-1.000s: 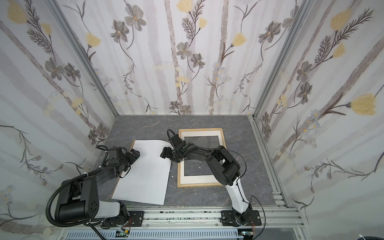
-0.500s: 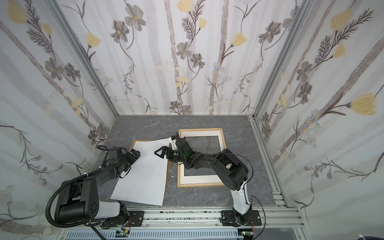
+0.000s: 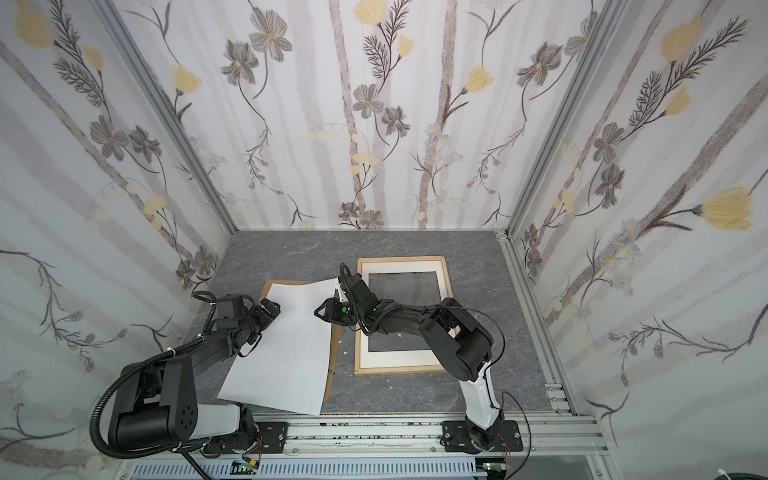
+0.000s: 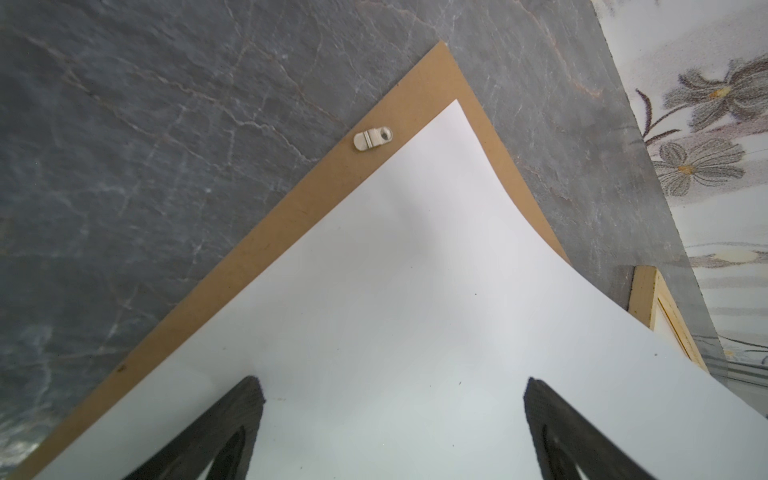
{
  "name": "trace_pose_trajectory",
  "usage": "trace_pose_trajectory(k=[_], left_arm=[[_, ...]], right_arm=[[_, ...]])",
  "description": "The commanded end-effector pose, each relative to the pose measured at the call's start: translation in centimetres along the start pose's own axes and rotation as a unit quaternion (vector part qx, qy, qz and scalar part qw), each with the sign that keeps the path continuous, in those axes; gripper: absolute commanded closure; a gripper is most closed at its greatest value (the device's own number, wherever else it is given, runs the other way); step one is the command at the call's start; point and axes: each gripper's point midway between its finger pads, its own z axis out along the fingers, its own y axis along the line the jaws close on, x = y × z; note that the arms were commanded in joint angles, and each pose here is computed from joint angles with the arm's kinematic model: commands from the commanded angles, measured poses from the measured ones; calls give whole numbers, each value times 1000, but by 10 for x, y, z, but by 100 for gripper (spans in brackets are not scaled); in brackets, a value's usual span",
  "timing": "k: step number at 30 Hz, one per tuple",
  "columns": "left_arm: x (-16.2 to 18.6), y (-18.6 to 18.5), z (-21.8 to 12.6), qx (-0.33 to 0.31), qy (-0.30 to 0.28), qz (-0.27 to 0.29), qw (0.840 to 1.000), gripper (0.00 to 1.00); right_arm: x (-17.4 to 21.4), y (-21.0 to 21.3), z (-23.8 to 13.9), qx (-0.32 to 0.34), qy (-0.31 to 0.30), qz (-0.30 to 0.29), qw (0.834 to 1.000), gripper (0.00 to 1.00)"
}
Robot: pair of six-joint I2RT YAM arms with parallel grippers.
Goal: Put the photo into the frame
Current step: 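Grasp and lift the white sheet's corner with right gripper while left holds board, then lift the white sheet off the brown backing over the frame with right gripper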
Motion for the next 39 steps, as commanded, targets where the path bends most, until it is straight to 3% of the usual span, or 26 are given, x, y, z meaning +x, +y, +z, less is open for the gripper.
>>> trace_pose_trajectory(k=[1, 6, 16, 22, 25, 31, 39], left_arm=[[-4, -5, -4, 4, -6, -2, 1000, 0], [-17, -15, -18, 10, -28, 2, 1000, 0], [-47, -47, -63, 33, -76, 21, 996, 0], [-65, -67, -95, 47, -107, 38, 992, 0], [-72, -76, -109, 55, -119, 45, 990, 0], [-79, -90, -126, 71, -131, 52, 987, 0], [-83, -99, -134, 87, -134, 52, 986, 0]], right_arm=[[-5, -1, -2, 16, -9, -12, 1000, 77], [-15, 11, -5, 24, -12, -33, 999, 100], [-22, 48, -16, -20, 7, -70, 997, 100], [-40, 73, -37, 14, 49, -143, 988, 100], [-50, 88, -55, 37, 62, -188, 979, 100], [-89, 90, -112, 40, 39, -193, 980, 100], [-107, 44, -180, 139, 36, -226, 964, 100]])
